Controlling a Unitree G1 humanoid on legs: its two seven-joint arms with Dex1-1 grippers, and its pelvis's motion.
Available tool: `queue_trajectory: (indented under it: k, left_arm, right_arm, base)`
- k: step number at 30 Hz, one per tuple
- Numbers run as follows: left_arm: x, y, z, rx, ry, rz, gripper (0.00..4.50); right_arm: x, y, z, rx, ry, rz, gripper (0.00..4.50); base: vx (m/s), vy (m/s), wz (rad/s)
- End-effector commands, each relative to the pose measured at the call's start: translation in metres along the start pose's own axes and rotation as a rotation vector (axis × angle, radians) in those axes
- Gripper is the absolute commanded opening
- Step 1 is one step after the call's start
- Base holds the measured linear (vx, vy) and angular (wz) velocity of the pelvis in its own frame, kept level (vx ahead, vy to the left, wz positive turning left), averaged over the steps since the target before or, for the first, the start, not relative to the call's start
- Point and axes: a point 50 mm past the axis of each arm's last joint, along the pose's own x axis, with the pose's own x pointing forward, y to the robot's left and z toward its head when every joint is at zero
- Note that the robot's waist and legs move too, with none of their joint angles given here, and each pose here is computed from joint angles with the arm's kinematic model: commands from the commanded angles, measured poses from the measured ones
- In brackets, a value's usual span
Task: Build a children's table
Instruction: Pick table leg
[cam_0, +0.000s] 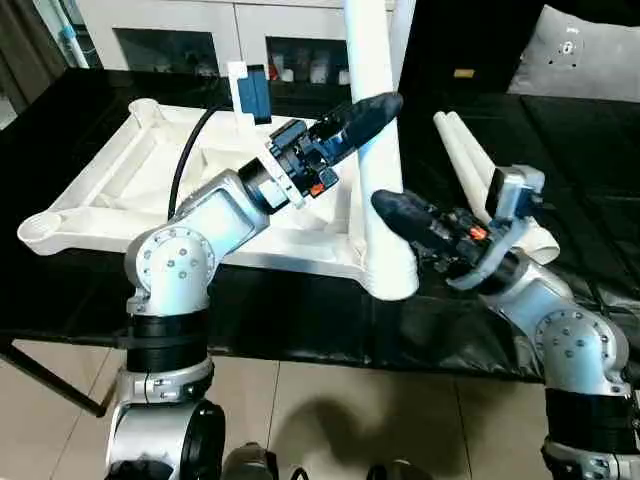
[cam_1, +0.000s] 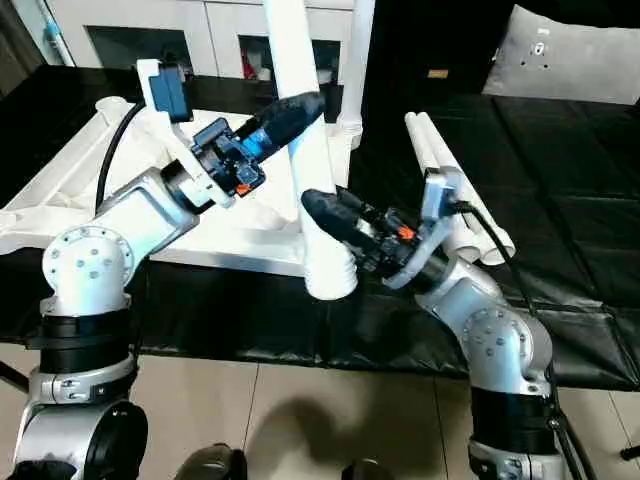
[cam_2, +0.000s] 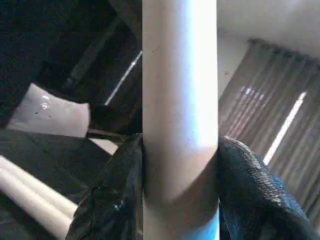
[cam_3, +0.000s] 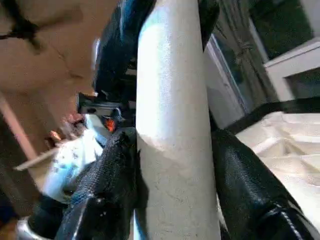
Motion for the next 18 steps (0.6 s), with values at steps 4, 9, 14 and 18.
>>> queue_trajectory:
  k: [4, 9, 14, 18]
  left_arm:
    - [0.004, 0.004, 0.008, 0.185, 0.021, 0.113, 1.82]
    - [0.007, 0.009, 0.008, 0.350, 0.060, 0.225, 1.80]
    - [0.012, 0.013, 0.005, 0.457, 0.065, 0.319, 1.80]
    - [0.015, 0.013, -0.001, 0.511, 0.084, 0.338, 1.80]
  right_arm:
    - [0.000, -0.007, 0.008, -0.121, 0.045, -0.114, 2.94]
    - [0.002, -0.013, 0.011, -0.282, 0.115, -0.239, 3.28]
    - [0.009, -0.022, 0.005, -0.421, 0.219, -0.382, 3.70]
    - [0.011, -0.021, -0.001, -0.343, 0.260, -0.346, 3.95]
  base:
    - [0.000, 0.000, 0.00]
    - [0.000, 0.000, 0.00]
    - [0.000, 0.000, 0.00]
    - [0.000, 0.000, 0.00]
